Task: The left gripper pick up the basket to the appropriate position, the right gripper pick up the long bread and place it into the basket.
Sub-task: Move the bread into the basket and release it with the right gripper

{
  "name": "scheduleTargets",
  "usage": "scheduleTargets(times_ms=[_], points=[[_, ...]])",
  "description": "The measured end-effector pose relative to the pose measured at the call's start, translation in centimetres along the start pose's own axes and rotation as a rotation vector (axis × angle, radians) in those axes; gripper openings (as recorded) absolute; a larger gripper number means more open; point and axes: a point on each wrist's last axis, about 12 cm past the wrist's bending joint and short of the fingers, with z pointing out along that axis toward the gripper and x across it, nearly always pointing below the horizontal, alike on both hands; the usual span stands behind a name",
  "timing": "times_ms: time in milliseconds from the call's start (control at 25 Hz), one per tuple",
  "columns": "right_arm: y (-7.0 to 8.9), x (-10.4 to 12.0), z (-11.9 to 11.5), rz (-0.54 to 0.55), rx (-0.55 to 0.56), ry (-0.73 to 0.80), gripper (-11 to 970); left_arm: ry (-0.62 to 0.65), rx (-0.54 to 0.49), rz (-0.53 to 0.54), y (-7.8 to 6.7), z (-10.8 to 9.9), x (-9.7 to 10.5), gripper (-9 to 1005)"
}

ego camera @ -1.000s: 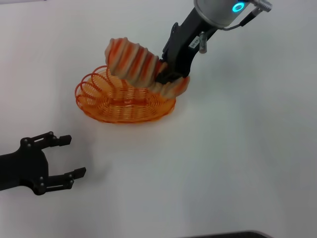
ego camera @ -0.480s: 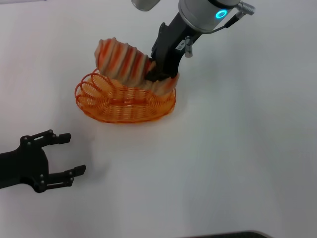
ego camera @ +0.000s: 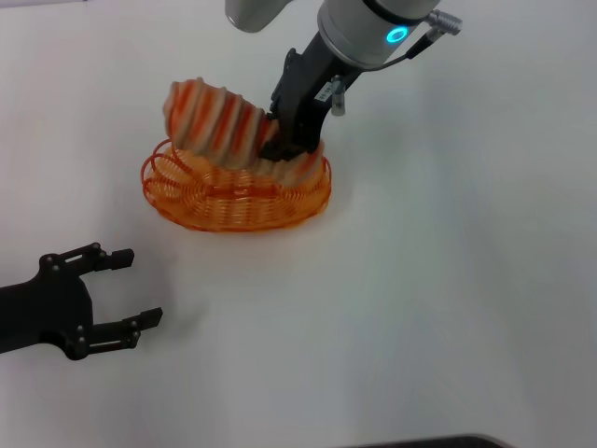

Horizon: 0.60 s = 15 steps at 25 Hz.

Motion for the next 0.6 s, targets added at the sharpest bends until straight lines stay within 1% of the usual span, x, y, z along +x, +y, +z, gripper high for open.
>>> scheduleTargets(times_ms=[280,600], points=[[-0.09,-0.03,0.12,0.033,-0.005,-0.036,303,0.001,-0.001,0.0,0.01,-0.03,0.01,828],[-0.12,0.22,0.39,0.047,-0.005,-0.039,682,0.001,-0.001,0.002,0.04,-0.06,-0.02,828]])
